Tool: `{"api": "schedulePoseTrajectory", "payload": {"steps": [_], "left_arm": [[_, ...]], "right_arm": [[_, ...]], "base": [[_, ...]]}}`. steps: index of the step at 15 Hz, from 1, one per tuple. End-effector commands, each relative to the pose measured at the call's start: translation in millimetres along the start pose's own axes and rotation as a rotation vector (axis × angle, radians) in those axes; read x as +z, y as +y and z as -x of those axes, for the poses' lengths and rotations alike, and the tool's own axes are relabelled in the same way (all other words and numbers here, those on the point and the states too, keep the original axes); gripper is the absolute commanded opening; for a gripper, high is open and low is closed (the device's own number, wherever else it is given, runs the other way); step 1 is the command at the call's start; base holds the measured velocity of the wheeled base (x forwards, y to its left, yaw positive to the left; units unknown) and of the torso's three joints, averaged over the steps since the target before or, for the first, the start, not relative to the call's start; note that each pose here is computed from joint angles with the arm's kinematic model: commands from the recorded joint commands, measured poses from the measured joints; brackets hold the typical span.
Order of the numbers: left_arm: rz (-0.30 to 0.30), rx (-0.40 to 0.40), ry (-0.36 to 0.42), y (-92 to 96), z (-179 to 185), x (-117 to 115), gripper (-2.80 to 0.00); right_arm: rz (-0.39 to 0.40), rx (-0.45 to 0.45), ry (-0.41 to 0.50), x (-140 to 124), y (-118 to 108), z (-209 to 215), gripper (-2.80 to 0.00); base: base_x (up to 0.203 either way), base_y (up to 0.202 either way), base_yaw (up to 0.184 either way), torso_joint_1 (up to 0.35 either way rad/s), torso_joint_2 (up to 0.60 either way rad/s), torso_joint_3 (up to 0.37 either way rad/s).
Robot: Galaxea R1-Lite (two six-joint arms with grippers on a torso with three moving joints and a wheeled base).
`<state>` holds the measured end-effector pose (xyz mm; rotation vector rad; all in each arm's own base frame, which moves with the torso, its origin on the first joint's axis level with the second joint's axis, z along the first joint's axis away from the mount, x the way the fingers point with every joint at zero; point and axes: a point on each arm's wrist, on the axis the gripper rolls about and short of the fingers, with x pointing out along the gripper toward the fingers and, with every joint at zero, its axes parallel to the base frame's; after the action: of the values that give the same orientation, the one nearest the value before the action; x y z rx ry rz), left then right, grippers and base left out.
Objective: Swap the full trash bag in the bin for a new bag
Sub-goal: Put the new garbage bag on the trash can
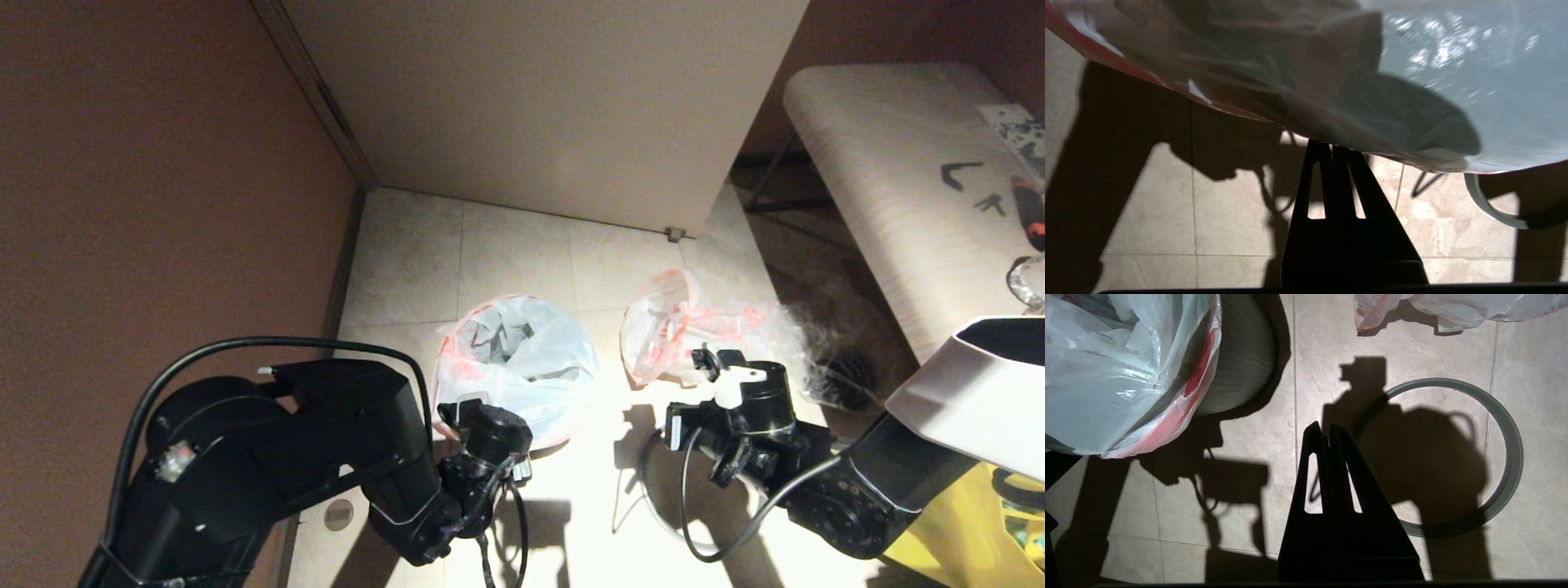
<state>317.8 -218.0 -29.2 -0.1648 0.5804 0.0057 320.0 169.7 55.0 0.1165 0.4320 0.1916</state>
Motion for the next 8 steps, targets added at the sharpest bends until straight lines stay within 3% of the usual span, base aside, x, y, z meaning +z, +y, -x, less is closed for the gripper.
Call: {"api": "schedulePoseTrajectory", "payload": {"steps": [1,5,8], "left_arm": [[-0.005,0.013,0.011,1.6,-5,-6,-2.80],[-0.019,0.049,0.011,6.8,5,-10,-2.80],[0.018,0.002,-0.055,6.8,47,25,-2.80]], "right_arm": [[-0.001,-0.001,-0.002,0,0,3,-2.80],[-0.002,0.004,-0.012,5,-2,19,-2.80],[-0.001,-0.001,-0.004,4,-5,29,-2.80]], "base": [[0.000,0.000,0.000,0.000,0.00,0.000],[0.000,0.000,0.000,0.000,0.00,0.000],[0.000,0.000,0.000,0.000,0.00,0.000]]}}
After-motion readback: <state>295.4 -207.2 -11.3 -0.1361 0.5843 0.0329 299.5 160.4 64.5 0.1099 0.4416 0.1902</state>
